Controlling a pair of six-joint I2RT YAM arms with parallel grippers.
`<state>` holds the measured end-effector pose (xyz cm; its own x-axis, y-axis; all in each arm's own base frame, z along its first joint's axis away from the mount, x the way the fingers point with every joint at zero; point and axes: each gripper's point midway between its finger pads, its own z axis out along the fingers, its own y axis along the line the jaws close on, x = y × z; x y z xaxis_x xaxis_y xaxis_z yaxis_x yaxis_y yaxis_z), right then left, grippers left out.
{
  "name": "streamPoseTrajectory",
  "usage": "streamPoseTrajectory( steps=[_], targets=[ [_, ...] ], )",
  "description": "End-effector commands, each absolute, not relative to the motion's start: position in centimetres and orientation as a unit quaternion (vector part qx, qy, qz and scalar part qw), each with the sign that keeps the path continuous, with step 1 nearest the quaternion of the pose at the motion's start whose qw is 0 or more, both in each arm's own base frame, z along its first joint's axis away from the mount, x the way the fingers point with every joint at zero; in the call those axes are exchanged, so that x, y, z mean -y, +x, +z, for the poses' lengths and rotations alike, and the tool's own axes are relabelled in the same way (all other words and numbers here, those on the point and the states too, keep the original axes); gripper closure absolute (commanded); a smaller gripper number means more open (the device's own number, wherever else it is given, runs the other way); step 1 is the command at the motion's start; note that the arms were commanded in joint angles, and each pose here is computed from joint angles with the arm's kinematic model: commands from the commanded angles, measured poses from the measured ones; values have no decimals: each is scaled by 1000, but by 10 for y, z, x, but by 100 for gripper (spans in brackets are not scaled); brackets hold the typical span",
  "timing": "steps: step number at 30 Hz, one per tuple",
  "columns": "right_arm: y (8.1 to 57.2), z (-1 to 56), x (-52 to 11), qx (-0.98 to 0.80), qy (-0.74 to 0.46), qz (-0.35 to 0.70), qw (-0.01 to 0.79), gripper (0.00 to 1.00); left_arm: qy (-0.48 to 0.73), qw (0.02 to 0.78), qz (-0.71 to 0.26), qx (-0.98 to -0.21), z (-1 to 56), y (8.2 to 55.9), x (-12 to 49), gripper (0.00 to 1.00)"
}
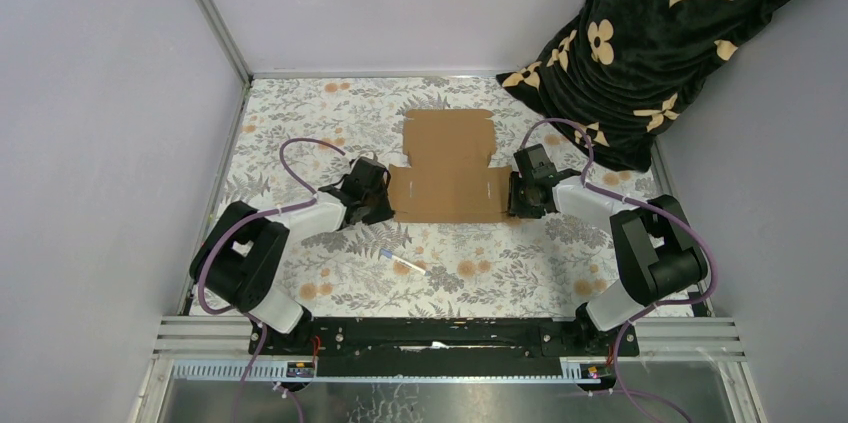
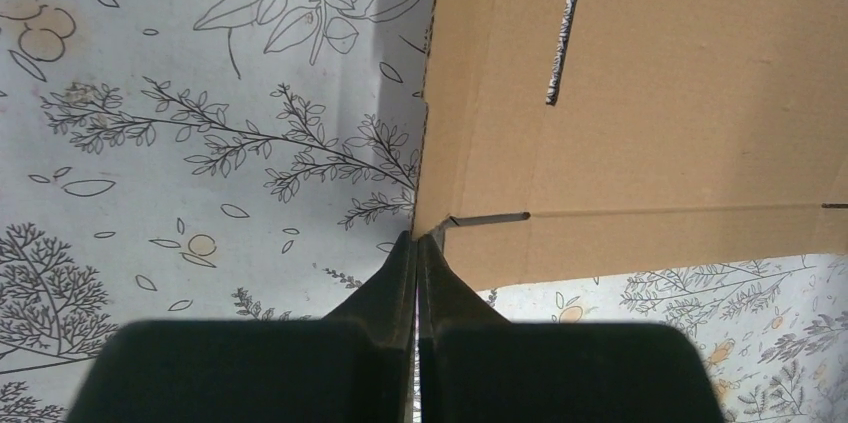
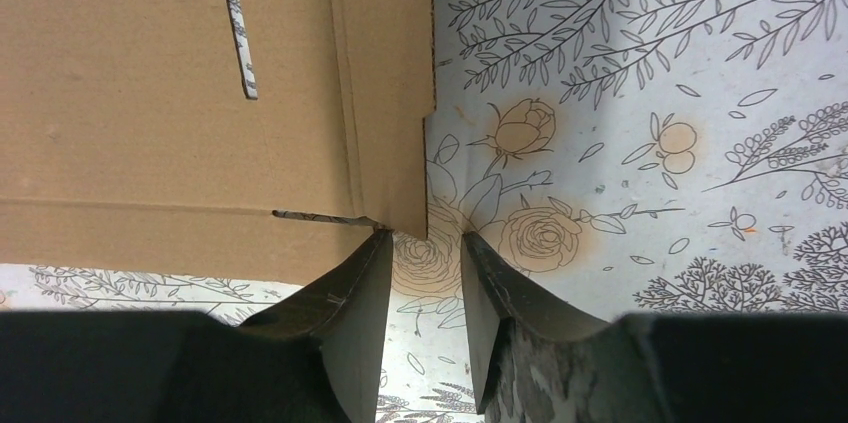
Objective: Fold the paper box
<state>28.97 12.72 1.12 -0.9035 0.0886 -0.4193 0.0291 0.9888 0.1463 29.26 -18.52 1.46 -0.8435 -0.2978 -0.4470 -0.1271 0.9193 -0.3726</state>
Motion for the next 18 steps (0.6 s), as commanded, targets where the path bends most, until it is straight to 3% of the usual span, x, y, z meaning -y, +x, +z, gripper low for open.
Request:
streamPoseTrajectory(
  steps=[1,18],
  targets=[
    [286,10,-132,-974,35,81,210,60,-111,258,-175,-944,16,295,193,100],
    [286,26,-136,-969,37,100,225,60,-107,270,-180,-940,35,298,200,100]
  ],
)
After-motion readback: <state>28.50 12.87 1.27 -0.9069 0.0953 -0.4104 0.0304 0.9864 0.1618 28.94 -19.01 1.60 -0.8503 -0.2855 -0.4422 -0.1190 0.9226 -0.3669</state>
